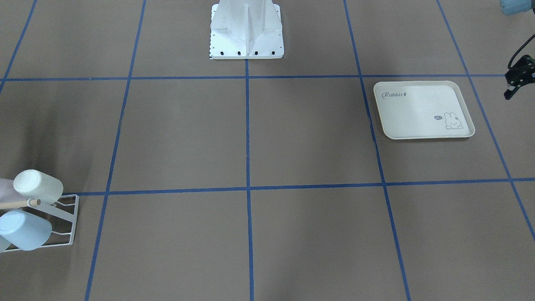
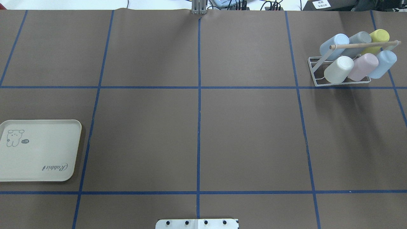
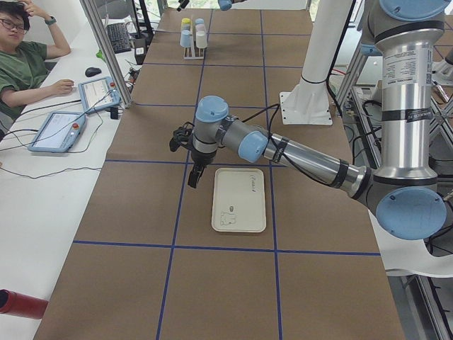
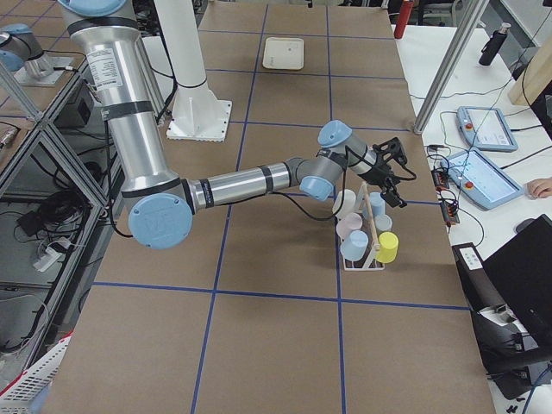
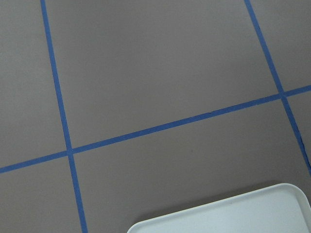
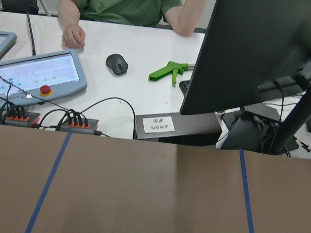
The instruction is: Transfer IKEA cup to right arm and place on rack
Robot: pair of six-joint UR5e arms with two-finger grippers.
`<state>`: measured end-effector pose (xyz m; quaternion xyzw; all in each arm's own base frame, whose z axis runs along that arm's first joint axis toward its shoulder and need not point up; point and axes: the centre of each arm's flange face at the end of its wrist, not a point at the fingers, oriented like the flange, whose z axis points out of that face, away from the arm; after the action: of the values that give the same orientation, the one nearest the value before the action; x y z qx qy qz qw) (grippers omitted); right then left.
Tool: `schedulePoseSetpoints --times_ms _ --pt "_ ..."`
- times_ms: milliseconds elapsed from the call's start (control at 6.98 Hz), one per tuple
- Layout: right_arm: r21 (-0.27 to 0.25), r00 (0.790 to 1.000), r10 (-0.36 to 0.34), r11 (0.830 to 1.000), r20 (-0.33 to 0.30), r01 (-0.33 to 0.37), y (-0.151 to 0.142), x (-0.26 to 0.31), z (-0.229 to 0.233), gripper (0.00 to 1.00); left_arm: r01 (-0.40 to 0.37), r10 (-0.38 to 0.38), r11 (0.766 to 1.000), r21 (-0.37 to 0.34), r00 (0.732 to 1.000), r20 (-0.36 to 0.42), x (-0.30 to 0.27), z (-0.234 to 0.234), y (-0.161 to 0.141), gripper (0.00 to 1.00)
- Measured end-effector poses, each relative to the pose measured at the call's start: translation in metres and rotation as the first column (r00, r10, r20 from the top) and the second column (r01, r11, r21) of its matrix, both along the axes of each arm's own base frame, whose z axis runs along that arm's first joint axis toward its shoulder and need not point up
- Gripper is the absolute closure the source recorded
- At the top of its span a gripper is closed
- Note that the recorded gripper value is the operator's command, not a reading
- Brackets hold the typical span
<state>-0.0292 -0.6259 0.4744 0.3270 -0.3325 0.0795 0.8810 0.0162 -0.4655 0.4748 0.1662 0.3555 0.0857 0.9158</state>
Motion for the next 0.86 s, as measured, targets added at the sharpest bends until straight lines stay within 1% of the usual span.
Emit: schedulePoseSetpoints --times_ms 143,287,430,573,717,860 --pt "-0.060 0.995 -0.089 0.994 0.033 0.091 0.007 0.034 0.013 0.00 0.012 -0.012 1.000 -0.018 1.000 -0.013 -0.015 0.001 -0.002 0.00" --pt "-0.109 0.984 -0.166 0.979 0.067 0.173 0.017 0.061 0.027 0.00 0.011 -0.011 1.000 -0.025 1.000 -0.019 -0.029 0.004 -0.005 0.00" --pt "-0.146 0.968 -0.239 0.958 0.078 0.248 0.026 0.078 0.043 0.00 -0.015 0.015 1.000 -0.019 1.000 -0.006 -0.041 0.020 -0.008 0.00" --pt "-0.188 0.946 -0.318 0.927 0.065 0.324 0.033 0.088 0.060 0.00 -0.055 0.055 0.998 -0.022 0.998 0.015 -0.051 0.044 -0.011 0.00" --pt "-0.236 0.915 -0.401 0.886 0.045 0.400 0.038 0.097 0.078 0.00 -0.090 0.091 0.995 -0.038 0.995 0.029 -0.060 0.068 -0.012 0.00" --pt "-0.278 0.884 -0.466 0.845 0.039 0.457 0.046 0.106 0.093 0.00 -0.109 0.111 0.992 -0.057 0.993 0.034 -0.064 0.085 -0.012 0.00"
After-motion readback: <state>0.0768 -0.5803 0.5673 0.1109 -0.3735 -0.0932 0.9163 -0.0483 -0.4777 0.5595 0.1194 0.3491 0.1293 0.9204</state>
